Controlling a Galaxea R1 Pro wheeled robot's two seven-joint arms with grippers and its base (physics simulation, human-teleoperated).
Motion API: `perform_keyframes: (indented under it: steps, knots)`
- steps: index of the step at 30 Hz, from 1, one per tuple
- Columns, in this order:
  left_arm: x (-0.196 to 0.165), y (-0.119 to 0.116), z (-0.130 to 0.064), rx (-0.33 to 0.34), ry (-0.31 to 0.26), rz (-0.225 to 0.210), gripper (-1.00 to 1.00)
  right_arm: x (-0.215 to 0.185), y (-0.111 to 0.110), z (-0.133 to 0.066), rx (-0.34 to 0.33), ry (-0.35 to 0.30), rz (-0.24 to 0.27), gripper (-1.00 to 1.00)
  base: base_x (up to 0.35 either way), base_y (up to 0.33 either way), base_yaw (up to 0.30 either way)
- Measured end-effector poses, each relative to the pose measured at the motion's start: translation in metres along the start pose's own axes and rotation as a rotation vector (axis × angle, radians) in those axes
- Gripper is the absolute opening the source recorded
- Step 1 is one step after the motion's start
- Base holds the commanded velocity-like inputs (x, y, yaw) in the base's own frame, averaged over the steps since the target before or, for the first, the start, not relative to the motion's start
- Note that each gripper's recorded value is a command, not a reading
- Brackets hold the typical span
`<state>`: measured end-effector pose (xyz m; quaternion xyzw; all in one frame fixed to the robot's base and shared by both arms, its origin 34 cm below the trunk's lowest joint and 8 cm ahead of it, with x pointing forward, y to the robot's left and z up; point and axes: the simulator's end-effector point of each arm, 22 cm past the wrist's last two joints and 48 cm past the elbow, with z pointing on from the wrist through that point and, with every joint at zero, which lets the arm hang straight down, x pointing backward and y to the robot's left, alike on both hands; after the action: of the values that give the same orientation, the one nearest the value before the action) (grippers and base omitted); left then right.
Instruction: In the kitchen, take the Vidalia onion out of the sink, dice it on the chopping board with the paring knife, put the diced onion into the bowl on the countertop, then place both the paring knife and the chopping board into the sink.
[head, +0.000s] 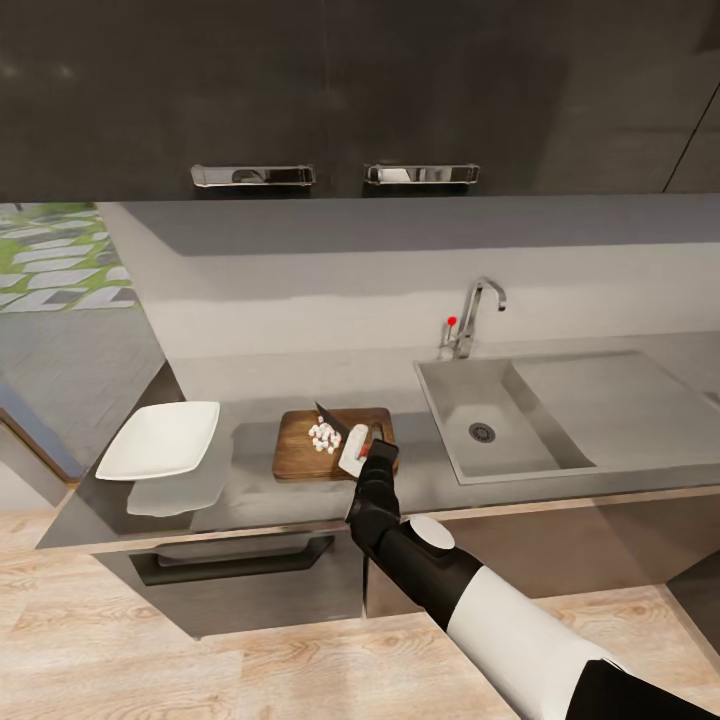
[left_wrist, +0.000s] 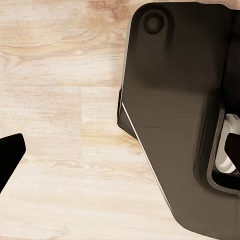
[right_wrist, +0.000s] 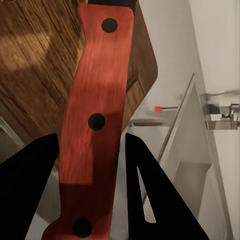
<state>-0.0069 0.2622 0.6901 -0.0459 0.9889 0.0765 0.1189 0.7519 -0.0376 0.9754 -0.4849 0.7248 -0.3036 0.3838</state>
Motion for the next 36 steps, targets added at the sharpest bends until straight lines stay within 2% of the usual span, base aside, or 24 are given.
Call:
perform_keyframes:
  steps: [5, 7, 9, 11, 12, 13, 14, 15, 17, 19, 22, 25, 29, 36]
  knots:
    - [0.000, 0.000, 0.000, 0.000, 0.000, 0.000, 1.00, -0.005, -0.008, -0.002, 0.014, -0.018, 0.016, -1.00, 0.000, 0.000, 0.000]
    - [0.000, 0.000, 0.000, 0.000, 0.000, 0.000, 1.00, -0.007, -0.024, -0.001, 0.029, -0.032, 0.069, -1.00, 0.000, 0.000, 0.000]
    - [0.000, 0.000, 0.000, 0.000, 0.000, 0.000, 1.00, 0.011, -0.066, 0.004, 0.058, -0.007, 0.229, -1.00, 0.000, 0.000, 0.000]
    - [0.000, 0.000, 0.000, 0.000, 0.000, 0.000, 1.00, 0.051, -0.120, 0.009, 0.093, 0.040, 0.453, -1.00, 0.000, 0.000, 0.000]
    - [0.000, 0.000, 0.000, 0.000, 0.000, 0.000, 1.00, 0.069, -0.134, 0.011, 0.072, 0.052, 0.560, -1.00, 0.000, 0.000, 0.000]
    - [0.000, 0.000, 0.000, 0.000, 0.000, 0.000, 1.00, 0.079, -0.139, 0.012, 0.041, 0.052, 0.628, -1.00, 0.000, 0.000, 0.000]
    - [0.000, 0.000, 0.000, 0.000, 0.000, 0.000, 1.00, 0.093, -0.145, 0.012, -0.032, 0.035, 0.742, -1.00, 0.000, 0.000, 0.000]
    - [0.000, 0.000, 0.000, 0.000, 0.000, 0.000, 1.00, 0.104, -0.145, 0.012, -0.093, 0.022, 0.826, -1.00, 0.000, 0.000, 0.000]
    - [0.000, 0.000, 0.000, 0.000, 0.001, 0.000, 1.00, 0.121, -0.142, 0.013, -0.170, 0.011, 0.912, -1.00, 0.000, 0.000, 0.000]
    - [0.000, 0.000, 0.000, 0.000, 0.001, 0.000, 1.00, 0.153, -0.147, 0.015, -0.187, 0.028, 0.945, -1.00, 0.000, 0.000, 0.000]
    - [0.000, 0.000, 0.000, 0.000, 0.000, 0.000, 1.00, 0.181, -0.152, 0.018, -0.178, 0.054, 0.966, -1.00, 0.000, 0.000, 0.000]
    - [0.000, 0.000, 0.000, 0.000, 0.000, 0.000, 1.00, 0.210, -0.157, 0.019, -0.156, 0.080, 1.028, -1.00, 0.000, 0.000, 0.000]
    - [0.000, 0.000, 0.000, 0.000, 0.000, 0.000, 1.00, 0.218, -0.163, 0.021, -0.136, 0.059, 1.043, -1.00, 0.089, 0.000, 0.000]
    - [0.000, 0.000, 0.000, 0.000, 0.000, 0.001, 1.00, 0.220, -0.128, 0.032, -0.209, 0.104, 1.043, -1.00, 0.293, 0.000, 0.000]
